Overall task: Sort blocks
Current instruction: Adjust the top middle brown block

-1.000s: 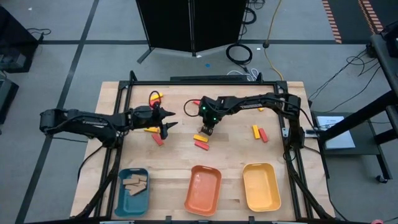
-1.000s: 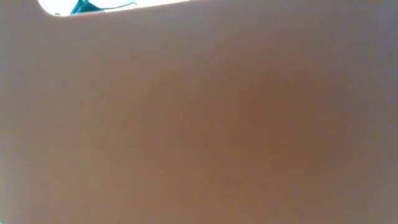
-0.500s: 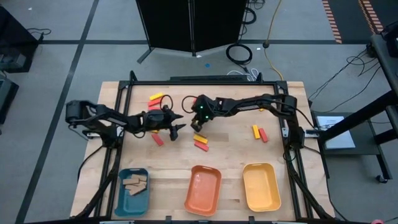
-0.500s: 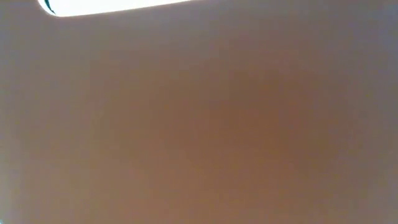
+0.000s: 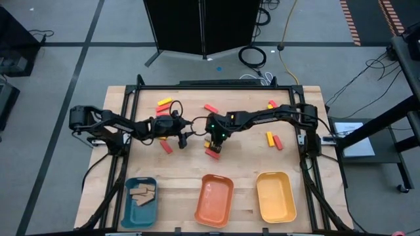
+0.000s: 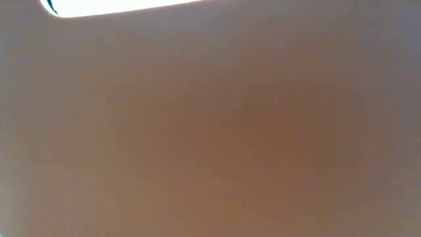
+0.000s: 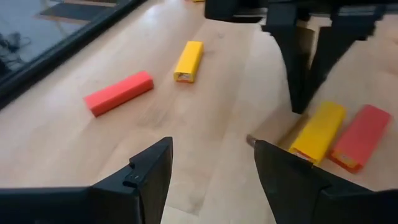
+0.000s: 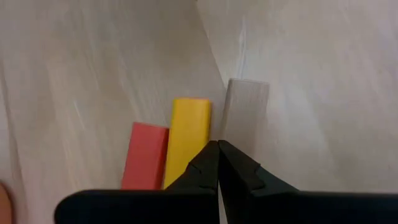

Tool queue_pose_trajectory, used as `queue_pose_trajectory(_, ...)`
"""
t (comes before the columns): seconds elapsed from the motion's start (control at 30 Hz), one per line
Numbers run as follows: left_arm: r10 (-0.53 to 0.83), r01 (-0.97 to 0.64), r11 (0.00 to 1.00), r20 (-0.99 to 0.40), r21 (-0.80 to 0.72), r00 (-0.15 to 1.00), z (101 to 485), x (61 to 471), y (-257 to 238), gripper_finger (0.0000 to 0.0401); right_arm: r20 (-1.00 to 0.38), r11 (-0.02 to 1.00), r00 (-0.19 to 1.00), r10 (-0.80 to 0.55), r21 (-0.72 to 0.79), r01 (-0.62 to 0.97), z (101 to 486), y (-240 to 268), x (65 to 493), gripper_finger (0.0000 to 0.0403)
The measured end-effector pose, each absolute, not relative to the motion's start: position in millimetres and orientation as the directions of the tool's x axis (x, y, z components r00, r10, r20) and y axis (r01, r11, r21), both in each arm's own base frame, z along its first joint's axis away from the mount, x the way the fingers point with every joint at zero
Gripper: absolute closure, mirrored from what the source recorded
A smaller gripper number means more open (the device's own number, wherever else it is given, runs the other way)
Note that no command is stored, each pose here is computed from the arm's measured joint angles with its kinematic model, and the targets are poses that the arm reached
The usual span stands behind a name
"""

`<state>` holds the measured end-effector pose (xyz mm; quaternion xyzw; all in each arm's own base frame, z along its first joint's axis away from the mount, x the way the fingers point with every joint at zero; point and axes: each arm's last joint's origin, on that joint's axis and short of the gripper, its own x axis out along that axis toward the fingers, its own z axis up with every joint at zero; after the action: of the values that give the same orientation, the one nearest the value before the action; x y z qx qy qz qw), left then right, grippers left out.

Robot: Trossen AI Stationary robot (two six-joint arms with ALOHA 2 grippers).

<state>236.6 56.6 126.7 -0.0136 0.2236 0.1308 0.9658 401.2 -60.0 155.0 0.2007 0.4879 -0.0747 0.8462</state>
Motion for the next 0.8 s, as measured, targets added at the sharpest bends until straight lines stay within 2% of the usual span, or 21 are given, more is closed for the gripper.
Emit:
queue_pose_trajectory(0.17,0.145,-0.157,0.987,-0.437,0.008,0.888,127,237,56,0.0177,-0.863,0.904,0.503,0.053,0.255,0.342,152,-59,402,0.0403)
queue_pose_trajectory(0.37,0.152,-0.165,0.986,-0.44,0.009,0.885,123,237,60,0.0177,-0.867,0.901,0.498,0.026,0.236,0.363,137,-63,407,0.0403)
queue_pose_trajectory(0.8,0.076,-0.068,0.997,-0.475,0.034,0.877,98,241,68,0.0177,-0.755,0.926,0.655,0.035,0.271,0.263,135,-76,423,0.0403)
